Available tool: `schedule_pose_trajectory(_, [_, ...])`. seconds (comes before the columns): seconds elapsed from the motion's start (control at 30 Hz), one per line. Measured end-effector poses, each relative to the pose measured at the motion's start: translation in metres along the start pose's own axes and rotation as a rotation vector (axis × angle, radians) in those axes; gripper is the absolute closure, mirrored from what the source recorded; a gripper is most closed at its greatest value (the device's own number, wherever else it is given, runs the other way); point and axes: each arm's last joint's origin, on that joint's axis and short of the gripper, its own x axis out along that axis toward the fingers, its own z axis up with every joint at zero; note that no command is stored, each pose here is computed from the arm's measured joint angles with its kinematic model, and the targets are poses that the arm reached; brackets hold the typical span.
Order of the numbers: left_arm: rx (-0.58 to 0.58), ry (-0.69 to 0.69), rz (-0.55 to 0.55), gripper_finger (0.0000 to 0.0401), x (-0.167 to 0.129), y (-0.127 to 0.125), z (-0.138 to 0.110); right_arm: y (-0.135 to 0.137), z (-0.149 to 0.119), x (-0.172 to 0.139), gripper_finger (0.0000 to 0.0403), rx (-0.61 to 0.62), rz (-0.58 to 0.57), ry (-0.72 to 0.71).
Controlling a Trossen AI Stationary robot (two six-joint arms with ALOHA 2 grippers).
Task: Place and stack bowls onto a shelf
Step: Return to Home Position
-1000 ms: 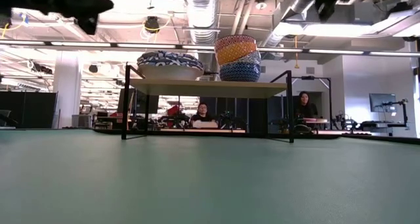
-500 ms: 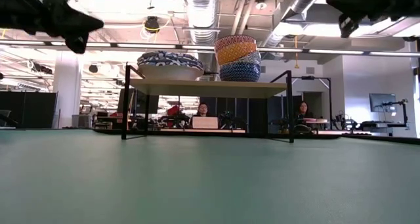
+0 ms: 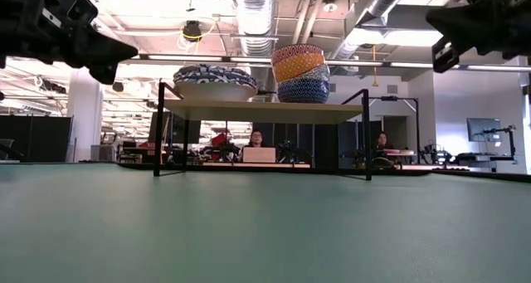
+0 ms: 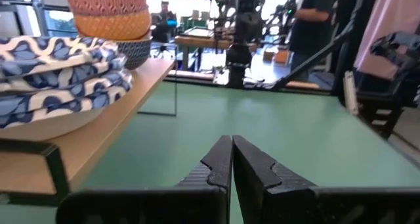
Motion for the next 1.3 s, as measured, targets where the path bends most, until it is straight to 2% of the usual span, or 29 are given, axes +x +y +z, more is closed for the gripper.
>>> schedule_pose_trajectory(0.13, [0.027,0.025,0.022,0.0401,0.0,0.001,-0.003,0.0,-0.001,-0.006,0.0385,-0.006,-0.015,-0.037])
schedule_pose_trajectory(0.3, [0.031,0.026,-0.008,0.0401,0.0,0.0,-0.003,0.001,0.0,-0.014,0.0384,-0.021,-0.015,-0.057])
schedule_pose_trajectory(0.47, [0.044,0.014,-0.018,0.0401,0.001,-0.001,-0.004,-0.001,-0.007,-0.013,0.0384,-0.031,-0.031,0.017])
schedule_pose_trajectory(0.6, [-0.011,-0.058,-0.017,0.0401,0.007,0.001,-0.021,-0.001,-0.009,-0.014,0.0384,-0.024,-0.034,0.039])
schedule_pose_trajectory(0.63, [-0.037,-0.065,-0.006,0.0401,0.008,0.001,-0.022,-0.001,-0.008,-0.014,0.0384,-0.022,-0.03,0.025])
schedule_pose_trajectory(0.83, [-0.008,-0.077,0.001,0.0401,0.009,-0.007,-0.021,0.002,-0.009,-0.013,0.0383,-0.02,0.003,0.037])
schedule_pose_trajectory(0.97, [-0.046,-0.068,0.017,0.0401,0.01,-0.014,-0.024,0.005,-0.01,-0.013,0.0383,-0.05,0.036,0.046])
schedule_pose_trajectory(1.07, [0.005,-0.048,0.026,0.0401,0.011,-0.02,-0.026,0.005,-0.017,-0.012,0.0383,-0.078,0.034,0.055])
schedule_pose_trajectory(1.17, [0.055,-0.032,0.042,0.0401,0.011,-0.022,-0.028,0.001,-0.034,-0.01,0.0383,-0.027,-0.013,0.095])
schedule_pose_trajectory(1.3, [0.065,-0.026,0.059,0.0401,0.01,-0.022,-0.029,0.001,-0.033,-0.01,0.0382,-0.048,-0.021,0.089])
